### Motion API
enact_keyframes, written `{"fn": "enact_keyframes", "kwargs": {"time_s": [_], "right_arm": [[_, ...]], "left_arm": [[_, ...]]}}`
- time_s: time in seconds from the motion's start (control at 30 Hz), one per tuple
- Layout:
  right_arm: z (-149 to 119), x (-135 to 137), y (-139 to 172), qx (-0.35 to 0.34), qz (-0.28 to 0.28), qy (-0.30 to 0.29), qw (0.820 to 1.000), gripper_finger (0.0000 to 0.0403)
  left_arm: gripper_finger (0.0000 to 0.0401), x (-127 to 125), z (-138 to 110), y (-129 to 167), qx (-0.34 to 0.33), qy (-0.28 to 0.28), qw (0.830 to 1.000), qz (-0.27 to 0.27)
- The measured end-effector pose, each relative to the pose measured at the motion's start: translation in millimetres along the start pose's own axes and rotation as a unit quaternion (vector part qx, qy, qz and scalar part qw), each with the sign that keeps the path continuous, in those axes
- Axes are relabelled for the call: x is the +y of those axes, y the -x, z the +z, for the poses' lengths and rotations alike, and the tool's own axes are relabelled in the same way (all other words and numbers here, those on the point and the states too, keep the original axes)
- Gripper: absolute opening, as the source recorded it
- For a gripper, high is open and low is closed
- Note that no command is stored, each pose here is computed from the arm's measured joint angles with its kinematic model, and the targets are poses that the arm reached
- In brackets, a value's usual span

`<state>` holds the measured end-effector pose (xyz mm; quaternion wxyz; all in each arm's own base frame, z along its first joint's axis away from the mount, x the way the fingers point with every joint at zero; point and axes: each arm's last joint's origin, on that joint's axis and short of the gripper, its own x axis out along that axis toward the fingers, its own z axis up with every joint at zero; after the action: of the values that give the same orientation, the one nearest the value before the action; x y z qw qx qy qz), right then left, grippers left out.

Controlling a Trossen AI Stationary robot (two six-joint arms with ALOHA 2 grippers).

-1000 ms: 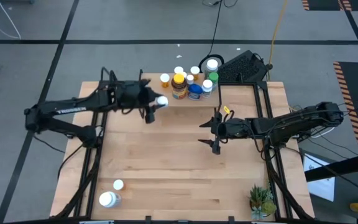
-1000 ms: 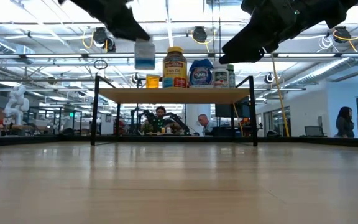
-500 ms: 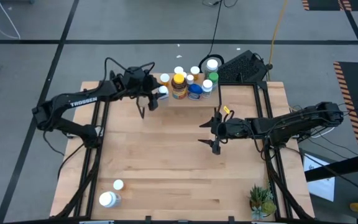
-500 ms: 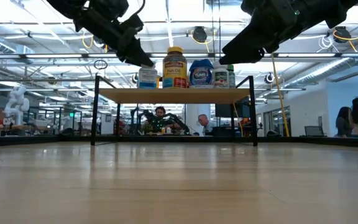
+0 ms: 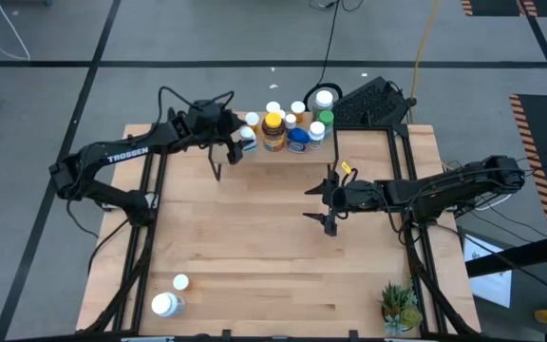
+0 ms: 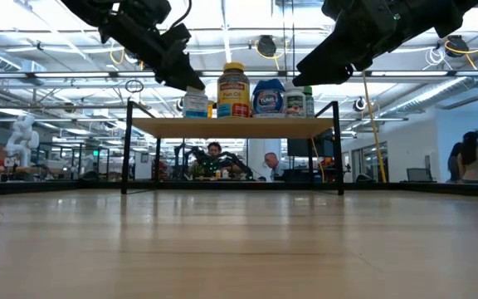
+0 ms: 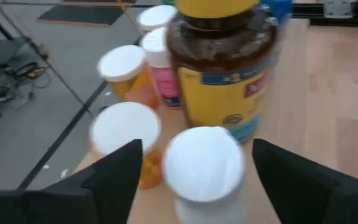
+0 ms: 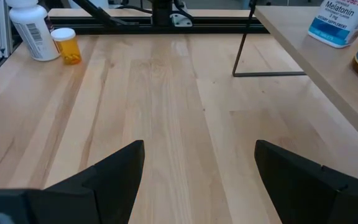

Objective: Pick and place medicine bottles onto shelf by color
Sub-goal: Put the white and blue pill bottle on the shelf

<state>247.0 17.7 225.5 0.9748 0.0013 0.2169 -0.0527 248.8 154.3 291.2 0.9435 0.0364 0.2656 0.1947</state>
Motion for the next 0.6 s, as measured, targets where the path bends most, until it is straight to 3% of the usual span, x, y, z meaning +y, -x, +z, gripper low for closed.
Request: {"fn": "enact_keyframes", "kwargs": {"time_s": [0.23, 0.33, 0.5, 0.6], "right_arm": [[0.0, 0.0, 0.0, 0.0, 0.002, 0.001, 1.0, 0.0302], [-0.1, 0.1, 0.0, 0.0, 0.002, 0.001, 1.0, 0.0302], [0.0, 0.1, 0.0, 0.0, 0.002, 0.002, 1.0, 0.0302], [0.3, 0.1, 0.0, -0.001, 0.002, 0.003, 1.0, 0.0302]], "left_arm": [[0.0376, -4.6, 11.2, 31.2, -0.025, 0.027, 0.999, 0.033], [0.0389, -11.9, 9.6, 51.5, -0.003, 0.023, 0.999, 0.043], [0.0392, -21.4, -11.8, 54.7, 0.078, 0.07, 0.989, 0.104], [0.0392, -27.6, -30.3, 43.6, 0.083, 0.079, 0.987, 0.114]]}}
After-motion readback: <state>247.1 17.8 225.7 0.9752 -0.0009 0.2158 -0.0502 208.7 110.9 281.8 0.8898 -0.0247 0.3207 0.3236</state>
